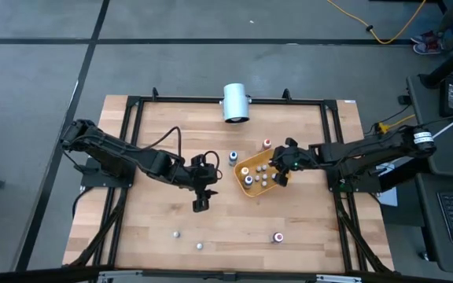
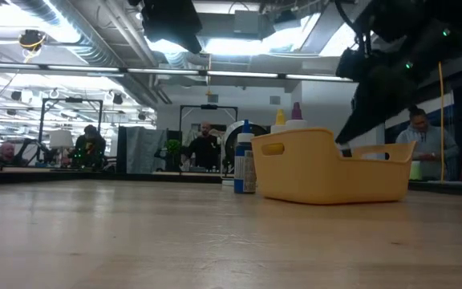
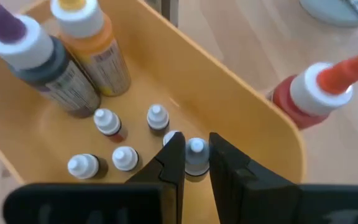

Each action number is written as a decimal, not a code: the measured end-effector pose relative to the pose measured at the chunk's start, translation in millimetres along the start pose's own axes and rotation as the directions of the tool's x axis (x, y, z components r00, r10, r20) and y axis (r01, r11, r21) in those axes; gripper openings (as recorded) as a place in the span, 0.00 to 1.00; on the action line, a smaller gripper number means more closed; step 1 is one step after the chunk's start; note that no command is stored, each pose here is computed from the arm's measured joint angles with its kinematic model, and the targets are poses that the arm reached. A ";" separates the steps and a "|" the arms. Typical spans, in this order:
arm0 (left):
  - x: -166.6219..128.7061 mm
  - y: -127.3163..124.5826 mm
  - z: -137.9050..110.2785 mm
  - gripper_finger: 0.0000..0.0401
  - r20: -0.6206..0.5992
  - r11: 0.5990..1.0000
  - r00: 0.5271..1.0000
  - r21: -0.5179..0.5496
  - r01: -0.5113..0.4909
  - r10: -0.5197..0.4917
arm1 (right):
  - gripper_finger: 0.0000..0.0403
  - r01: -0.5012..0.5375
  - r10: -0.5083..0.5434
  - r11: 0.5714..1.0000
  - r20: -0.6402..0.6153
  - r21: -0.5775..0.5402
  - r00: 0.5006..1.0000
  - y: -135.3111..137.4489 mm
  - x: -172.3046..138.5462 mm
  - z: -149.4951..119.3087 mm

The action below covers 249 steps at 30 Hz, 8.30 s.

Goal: Pick & Place food coloring
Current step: Put the small blue food coloring bottle into the yellow bin

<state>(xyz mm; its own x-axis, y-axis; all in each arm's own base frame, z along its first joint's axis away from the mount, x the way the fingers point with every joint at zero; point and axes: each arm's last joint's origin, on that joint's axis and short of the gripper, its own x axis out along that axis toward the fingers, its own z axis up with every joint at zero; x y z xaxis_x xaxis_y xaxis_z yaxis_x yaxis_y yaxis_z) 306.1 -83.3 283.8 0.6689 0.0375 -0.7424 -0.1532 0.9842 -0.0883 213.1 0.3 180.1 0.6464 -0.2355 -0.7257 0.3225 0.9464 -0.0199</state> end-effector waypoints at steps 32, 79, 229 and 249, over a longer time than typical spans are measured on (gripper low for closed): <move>0.6 1.3 5.0 0.48 0.050 1.000 0.999 0.021 -0.016 0.015 | 0.14 -0.013 0.003 0.974 0.046 0.224 0.999 -6.3 20.1 -24.8; 0.7 1.3 5.8 0.48 0.059 0.999 0.998 0.037 -0.021 0.018 | 0.23 0.020 -0.012 0.991 -0.062 0.135 0.998 0.5 35.4 -5.4; 0.8 -6.5 -111.7 0.15 -0.092 0.951 0.964 -0.210 0.225 -0.248 | 0.53 -0.500 0.514 0.858 0.208 -0.117 0.832 95.2 -40.6 123.8; -4.6 11.9 -71.3 0.15 -0.029 0.986 0.989 -0.087 0.144 -0.147 | 0.53 -0.545 0.562 0.812 0.027 -0.210 0.827 129.4 55.9 203.6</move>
<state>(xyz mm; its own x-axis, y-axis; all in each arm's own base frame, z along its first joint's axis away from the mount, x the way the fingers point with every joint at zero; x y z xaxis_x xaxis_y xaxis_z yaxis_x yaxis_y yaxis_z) 249.3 -84.1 238.9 0.6630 -0.1126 -0.7401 -0.1179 0.9606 -0.2518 431.8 64.6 277.0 0.7343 0.3314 -0.5924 -0.2360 0.9429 0.2350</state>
